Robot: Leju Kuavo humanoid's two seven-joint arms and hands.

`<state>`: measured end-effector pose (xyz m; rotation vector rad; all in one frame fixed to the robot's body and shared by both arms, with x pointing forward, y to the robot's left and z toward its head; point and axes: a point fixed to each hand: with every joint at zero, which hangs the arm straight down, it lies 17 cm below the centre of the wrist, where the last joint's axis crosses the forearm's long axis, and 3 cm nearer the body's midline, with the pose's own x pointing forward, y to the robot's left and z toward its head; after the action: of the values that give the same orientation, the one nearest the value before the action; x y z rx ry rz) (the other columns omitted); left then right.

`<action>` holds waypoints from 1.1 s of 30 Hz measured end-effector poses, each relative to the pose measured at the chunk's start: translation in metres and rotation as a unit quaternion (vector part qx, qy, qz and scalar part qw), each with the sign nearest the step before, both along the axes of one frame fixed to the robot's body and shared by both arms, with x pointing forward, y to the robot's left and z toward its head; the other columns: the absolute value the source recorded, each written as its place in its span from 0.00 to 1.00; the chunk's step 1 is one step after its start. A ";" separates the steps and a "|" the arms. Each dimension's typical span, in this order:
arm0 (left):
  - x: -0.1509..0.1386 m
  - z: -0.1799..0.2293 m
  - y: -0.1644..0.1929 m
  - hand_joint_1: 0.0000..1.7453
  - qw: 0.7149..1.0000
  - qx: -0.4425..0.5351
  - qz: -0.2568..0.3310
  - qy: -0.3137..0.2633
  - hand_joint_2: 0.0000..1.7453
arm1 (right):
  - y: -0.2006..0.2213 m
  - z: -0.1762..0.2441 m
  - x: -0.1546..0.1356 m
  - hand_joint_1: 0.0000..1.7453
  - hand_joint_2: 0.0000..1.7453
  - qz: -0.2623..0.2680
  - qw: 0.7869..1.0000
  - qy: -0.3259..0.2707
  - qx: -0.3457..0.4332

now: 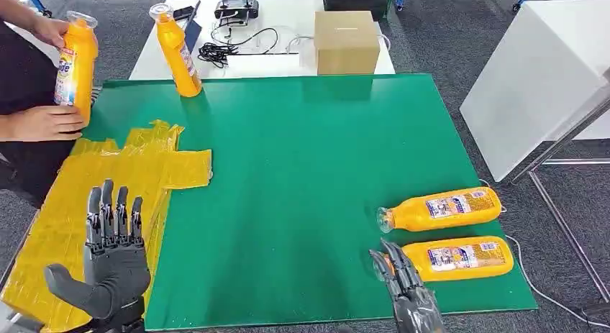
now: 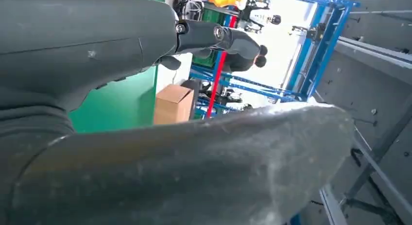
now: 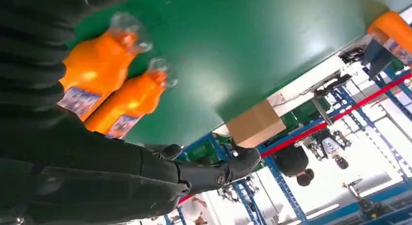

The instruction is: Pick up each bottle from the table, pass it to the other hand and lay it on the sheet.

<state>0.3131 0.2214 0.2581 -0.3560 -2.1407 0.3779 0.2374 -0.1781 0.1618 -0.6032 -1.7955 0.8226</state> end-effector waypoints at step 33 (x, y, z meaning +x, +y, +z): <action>-0.005 0.004 -0.011 0.00 1.000 -0.005 -0.026 -0.002 0.00 | -0.281 -0.045 -0.007 0.00 1.00 -0.138 0.925 0.222 -0.276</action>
<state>0.3085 0.2102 0.2621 -0.4171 -2.1299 0.3592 0.2306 -0.4595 0.1166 -0.9212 -1.0309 1.1676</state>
